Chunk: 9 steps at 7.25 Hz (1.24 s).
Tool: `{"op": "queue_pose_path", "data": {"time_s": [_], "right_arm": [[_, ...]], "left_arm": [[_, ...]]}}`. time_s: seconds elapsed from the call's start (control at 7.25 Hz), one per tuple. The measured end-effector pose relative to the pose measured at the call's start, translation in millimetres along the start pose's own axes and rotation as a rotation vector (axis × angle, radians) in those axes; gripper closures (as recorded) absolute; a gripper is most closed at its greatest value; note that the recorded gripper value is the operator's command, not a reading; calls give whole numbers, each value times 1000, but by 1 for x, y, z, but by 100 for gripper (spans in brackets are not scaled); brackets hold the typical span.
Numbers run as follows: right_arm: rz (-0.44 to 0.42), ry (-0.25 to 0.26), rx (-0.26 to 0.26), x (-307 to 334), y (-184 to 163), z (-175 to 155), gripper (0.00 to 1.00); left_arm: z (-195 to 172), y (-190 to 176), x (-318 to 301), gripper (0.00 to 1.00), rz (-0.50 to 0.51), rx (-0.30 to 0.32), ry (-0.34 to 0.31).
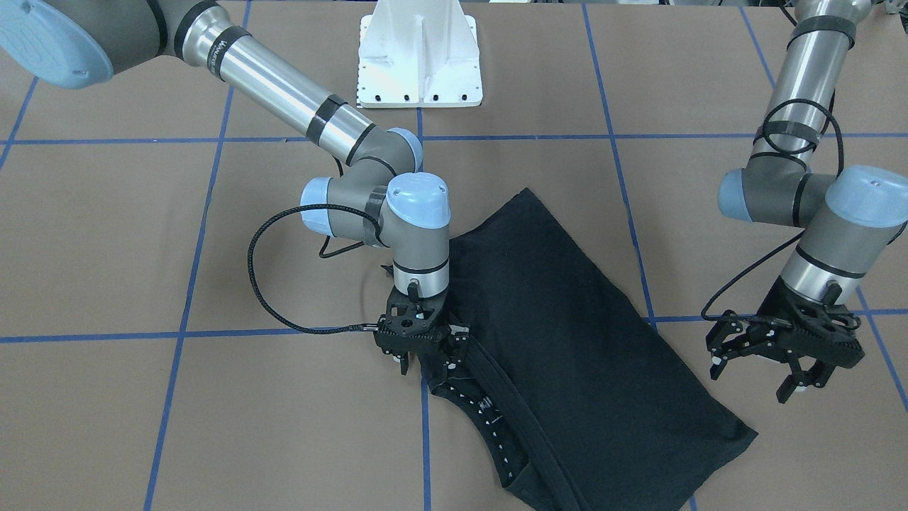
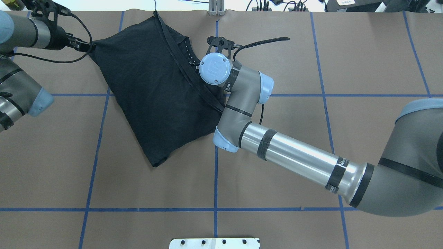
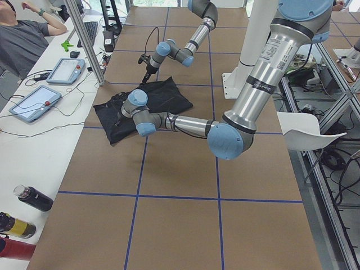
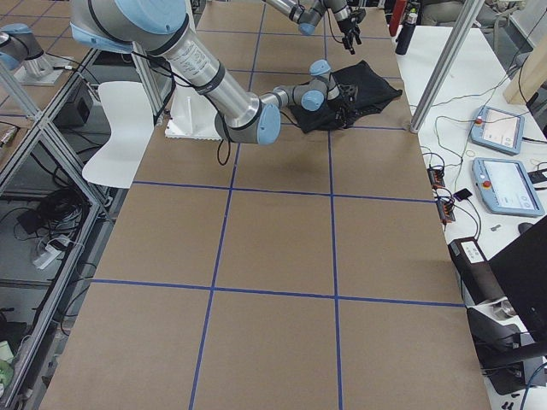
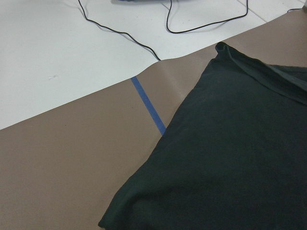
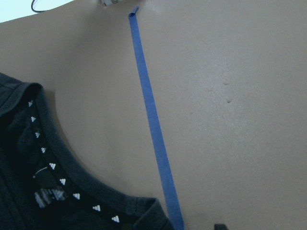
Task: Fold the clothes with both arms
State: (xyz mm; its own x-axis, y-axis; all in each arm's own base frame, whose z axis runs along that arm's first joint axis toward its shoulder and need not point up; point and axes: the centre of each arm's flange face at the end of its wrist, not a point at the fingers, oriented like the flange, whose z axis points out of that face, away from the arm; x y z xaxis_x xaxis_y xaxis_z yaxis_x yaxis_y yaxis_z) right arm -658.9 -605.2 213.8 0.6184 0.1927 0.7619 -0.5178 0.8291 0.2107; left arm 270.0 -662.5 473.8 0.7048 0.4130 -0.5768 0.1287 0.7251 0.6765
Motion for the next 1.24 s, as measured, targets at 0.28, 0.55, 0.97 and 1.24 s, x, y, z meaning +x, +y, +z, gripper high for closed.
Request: {"op": "queue_pose_path", "data": {"time_s": [0.28, 0.55, 0.97, 1.24], "right_arm": [[-13, 7, 3, -5, 0, 2, 47], [-16, 13, 6, -5, 2, 4, 46], [-18, 15, 6, -6, 5, 5, 100], [-24, 9, 5, -11, 4, 2, 100]], "left_arm": [[0, 1, 0, 0, 0, 0, 1], [0, 1, 0, 0, 0, 0, 1], [0, 1, 0, 0, 0, 0, 0], [0, 1, 0, 0, 0, 0, 1]]}}
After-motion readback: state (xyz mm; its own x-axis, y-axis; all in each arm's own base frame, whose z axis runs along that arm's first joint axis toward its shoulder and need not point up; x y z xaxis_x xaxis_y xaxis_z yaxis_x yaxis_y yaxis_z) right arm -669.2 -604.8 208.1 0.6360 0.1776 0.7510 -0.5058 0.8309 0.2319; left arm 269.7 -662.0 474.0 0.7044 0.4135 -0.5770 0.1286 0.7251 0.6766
